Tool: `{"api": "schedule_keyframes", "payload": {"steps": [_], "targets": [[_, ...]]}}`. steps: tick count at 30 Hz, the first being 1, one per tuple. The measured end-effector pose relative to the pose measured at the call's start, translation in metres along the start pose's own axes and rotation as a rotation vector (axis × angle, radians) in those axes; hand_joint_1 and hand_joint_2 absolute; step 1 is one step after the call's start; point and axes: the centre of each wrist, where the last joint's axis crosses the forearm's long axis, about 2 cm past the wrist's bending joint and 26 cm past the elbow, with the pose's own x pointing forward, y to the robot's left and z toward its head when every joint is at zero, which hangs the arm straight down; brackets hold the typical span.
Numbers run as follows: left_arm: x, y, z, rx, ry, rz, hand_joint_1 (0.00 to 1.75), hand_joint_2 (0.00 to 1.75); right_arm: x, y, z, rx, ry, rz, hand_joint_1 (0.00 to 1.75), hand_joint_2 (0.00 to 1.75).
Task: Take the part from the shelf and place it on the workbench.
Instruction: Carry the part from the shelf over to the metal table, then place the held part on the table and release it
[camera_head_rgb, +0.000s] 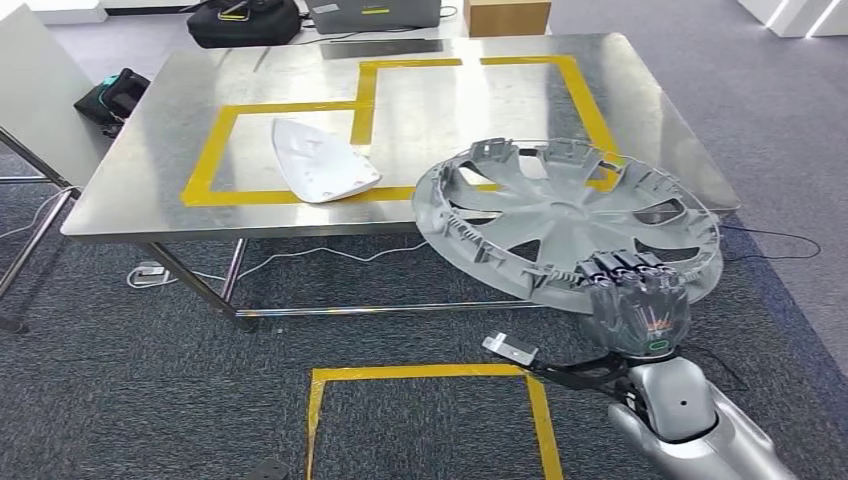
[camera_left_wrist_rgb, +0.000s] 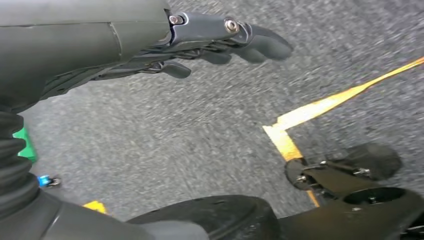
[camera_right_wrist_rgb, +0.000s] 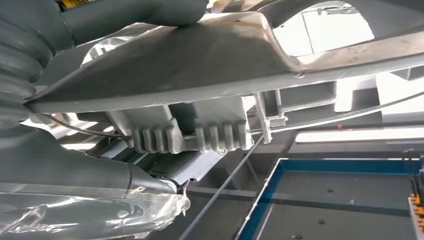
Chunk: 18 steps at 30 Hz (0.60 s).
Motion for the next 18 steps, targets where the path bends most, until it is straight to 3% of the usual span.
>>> {"api": "schedule_keyframes", "payload": {"steps": [18], "targets": [[-0.005, 0.01, -0.002, -0.043, -0.067, -0.005, 0.0, 1.75, 0.037, 0.011, -0.015, 0.039, -0.033, 0.002, 1.75, 1.75]]}}
